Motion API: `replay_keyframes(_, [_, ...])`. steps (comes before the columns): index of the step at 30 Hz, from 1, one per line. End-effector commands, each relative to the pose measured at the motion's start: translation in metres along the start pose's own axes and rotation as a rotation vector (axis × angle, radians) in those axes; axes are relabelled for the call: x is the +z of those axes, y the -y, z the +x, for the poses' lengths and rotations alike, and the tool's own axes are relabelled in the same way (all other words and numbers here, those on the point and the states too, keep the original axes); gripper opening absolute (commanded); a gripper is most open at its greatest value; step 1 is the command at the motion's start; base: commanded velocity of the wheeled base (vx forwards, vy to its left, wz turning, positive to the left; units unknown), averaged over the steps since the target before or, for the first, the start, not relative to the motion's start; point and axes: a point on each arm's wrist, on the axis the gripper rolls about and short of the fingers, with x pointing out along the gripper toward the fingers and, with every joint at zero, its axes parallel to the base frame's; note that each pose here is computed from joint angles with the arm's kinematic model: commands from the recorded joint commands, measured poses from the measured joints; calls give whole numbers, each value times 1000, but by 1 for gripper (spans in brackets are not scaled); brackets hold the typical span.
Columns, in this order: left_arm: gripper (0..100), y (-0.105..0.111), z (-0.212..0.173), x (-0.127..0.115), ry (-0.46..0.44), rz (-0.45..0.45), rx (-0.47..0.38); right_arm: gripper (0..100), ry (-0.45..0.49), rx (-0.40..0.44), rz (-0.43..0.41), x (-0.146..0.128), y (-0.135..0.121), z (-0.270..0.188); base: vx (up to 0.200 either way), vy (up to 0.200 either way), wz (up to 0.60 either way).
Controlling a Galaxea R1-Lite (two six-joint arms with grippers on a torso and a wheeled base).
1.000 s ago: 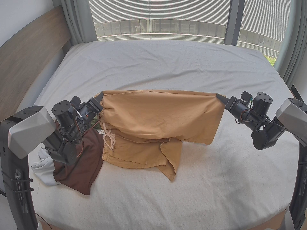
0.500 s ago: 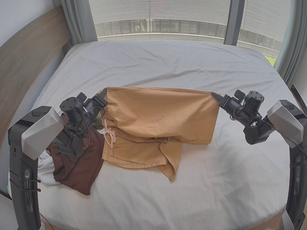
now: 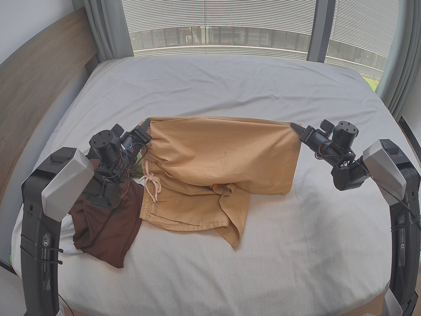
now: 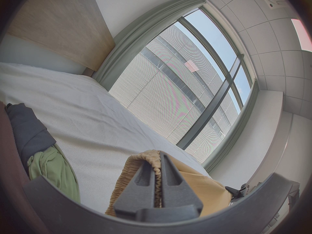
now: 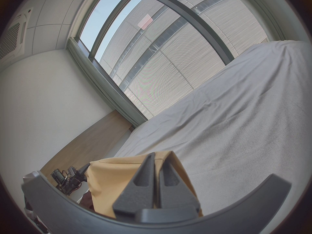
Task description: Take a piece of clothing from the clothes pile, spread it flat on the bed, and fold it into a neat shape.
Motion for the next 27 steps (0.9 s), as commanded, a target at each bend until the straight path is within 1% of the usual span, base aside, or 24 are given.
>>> replay_keyframes(1, [0, -4, 2, -3, -2, -1, 4, 0, 1, -8, 0, -1, 7, 5, 0, 0, 0])
replay_keyframes(15, [0, -7, 12, -8, -5, -3, 3, 0, 3, -6, -9, -8, 16, 11, 0, 0, 0])
replay_keyframes(24, [0, -8, 15, -10, -19, -5, 10, 0, 9, 0, -13, -8, 16, 13, 0, 0, 0])
replay_keyframes(25, [100, -9, 15, -10, -19, -3, 12, 0, 10, -1, -13, -9, 17, 13, 0, 0, 0])
replay_keyframes(26, [100, -9, 15, -11, -21, -4, 15, 0, 12, 2, -16, -9, 17, 14, 0, 0, 0])
replay_keyframes(27, [100, -11, 15, -12, -22, -4, 16, 100, 16, 5, -28, -8, 17, 15, 0, 0, 0])
